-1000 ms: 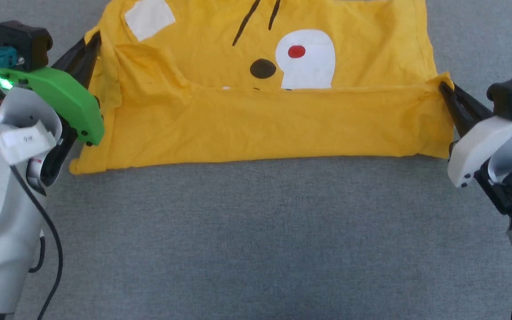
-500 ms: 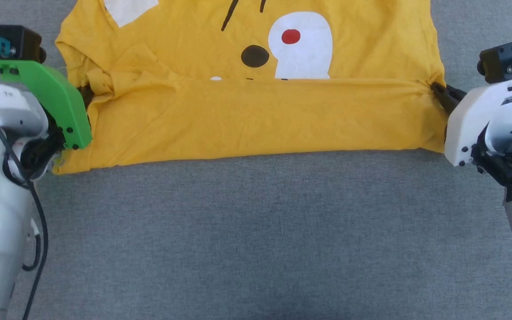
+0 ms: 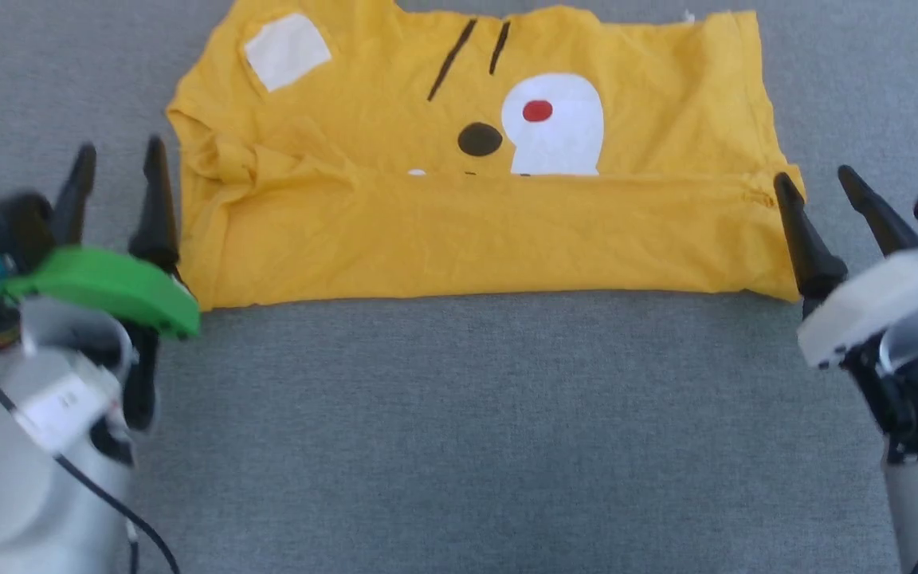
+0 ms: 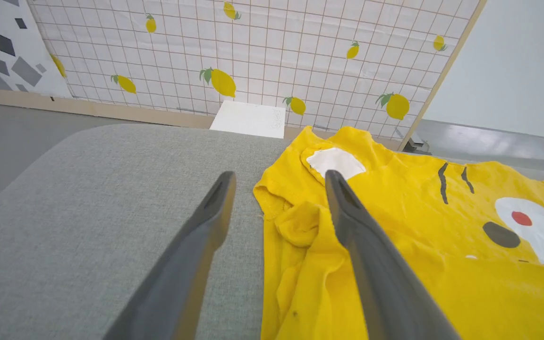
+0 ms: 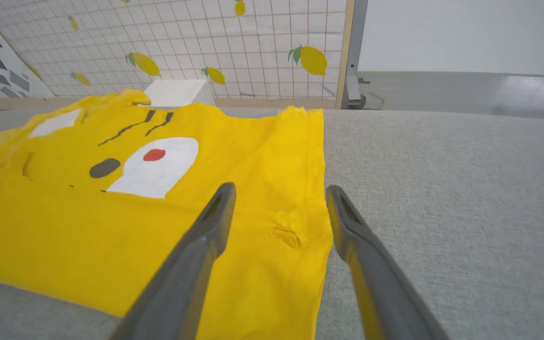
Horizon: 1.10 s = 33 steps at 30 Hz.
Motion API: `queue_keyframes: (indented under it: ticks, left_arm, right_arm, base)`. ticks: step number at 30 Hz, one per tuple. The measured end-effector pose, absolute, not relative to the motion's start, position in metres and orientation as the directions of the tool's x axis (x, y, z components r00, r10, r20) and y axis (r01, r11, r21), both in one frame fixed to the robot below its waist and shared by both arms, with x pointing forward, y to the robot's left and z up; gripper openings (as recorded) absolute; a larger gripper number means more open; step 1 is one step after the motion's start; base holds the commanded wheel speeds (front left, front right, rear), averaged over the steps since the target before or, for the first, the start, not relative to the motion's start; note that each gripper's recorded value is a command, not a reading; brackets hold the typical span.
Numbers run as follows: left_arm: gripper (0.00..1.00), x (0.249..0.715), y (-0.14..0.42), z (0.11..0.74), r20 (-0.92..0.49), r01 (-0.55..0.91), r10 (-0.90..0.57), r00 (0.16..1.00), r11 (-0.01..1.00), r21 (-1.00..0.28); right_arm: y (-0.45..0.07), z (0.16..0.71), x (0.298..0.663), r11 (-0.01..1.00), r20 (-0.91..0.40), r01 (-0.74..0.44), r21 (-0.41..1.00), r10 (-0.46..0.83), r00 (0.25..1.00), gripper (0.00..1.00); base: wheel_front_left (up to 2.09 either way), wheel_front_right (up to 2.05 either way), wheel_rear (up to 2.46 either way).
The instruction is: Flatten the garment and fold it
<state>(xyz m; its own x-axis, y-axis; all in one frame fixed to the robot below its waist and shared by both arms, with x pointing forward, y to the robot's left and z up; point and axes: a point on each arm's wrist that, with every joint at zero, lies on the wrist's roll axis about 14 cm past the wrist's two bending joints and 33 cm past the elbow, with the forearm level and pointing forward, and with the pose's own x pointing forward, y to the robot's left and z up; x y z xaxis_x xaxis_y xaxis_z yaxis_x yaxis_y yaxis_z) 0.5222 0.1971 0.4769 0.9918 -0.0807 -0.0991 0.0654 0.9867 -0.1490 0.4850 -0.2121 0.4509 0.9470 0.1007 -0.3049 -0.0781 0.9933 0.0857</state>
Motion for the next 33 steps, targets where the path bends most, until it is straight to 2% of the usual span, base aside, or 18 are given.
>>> queue_keyframes:
  ticks: [4, 11, 19, 25, 26, 28, 33]
  left_arm:
    - [1.00, 0.495, 0.196, 0.474, -0.094, 0.039, -0.052, 0.994, 0.989, -0.140]
    - [1.00, 0.467, 0.197, 0.438, -0.249, -0.020, -0.013, 0.969, 0.991, -0.129]
    - [1.00, 0.456, 0.216, 0.395, -0.453, -0.156, 0.103, 0.885, 0.984, -0.081]
    - [1.00, 0.450, 0.211, 0.372, -0.605, -0.197, 0.073, 0.793, 0.970, -0.141]
    - [0.93, 0.449, 0.208, 0.370, -0.625, -0.195, 0.054, 0.779, 0.968, -0.160]
    - [0.00, 0.450, 0.205, 0.369, -0.645, -0.183, 0.025, 0.764, 0.967, -0.178]
    - [0.00, 0.449, 0.186, 0.372, -0.650, -0.133, -0.055, 0.758, 0.962, -0.238]
  right_arm:
    - [-0.203, 0.473, 0.471, 0.991, -0.151, -0.069, 0.112, 0.086, 0.985, 1.00]
    - [-0.200, 0.492, 0.450, 0.993, -0.004, -0.047, 0.107, 0.047, 0.999, 1.00]
    - [-0.204, 0.492, 0.435, 0.994, 0.008, -0.019, 0.112, 0.018, 1.000, 1.00]
    - [-0.208, 0.493, 0.431, 0.994, 0.009, -0.005, 0.111, 0.004, 1.000, 1.00]
    - [-0.208, 0.493, 0.430, 0.994, 0.008, -0.004, 0.111, 0.003, 1.000, 1.00]
    - [-0.209, 0.492, 0.430, 0.994, 0.006, -0.002, 0.110, 0.001, 1.000, 1.00]
    - [-0.209, 0.490, 0.431, 0.994, 0.003, 0.000, 0.113, -0.001, 1.000, 1.00]
  base:
    - [0.00, 0.00, 0.00]
    - [0.00, 0.00, 0.00]
    - [0.00, 0.00, 0.00]
    - [0.00, 0.00, 0.00]
    - [0.00, 0.00, 0.00]
    - [0.00, 0.00, 0.00]
    - [0.00, 0.00, 0.00]
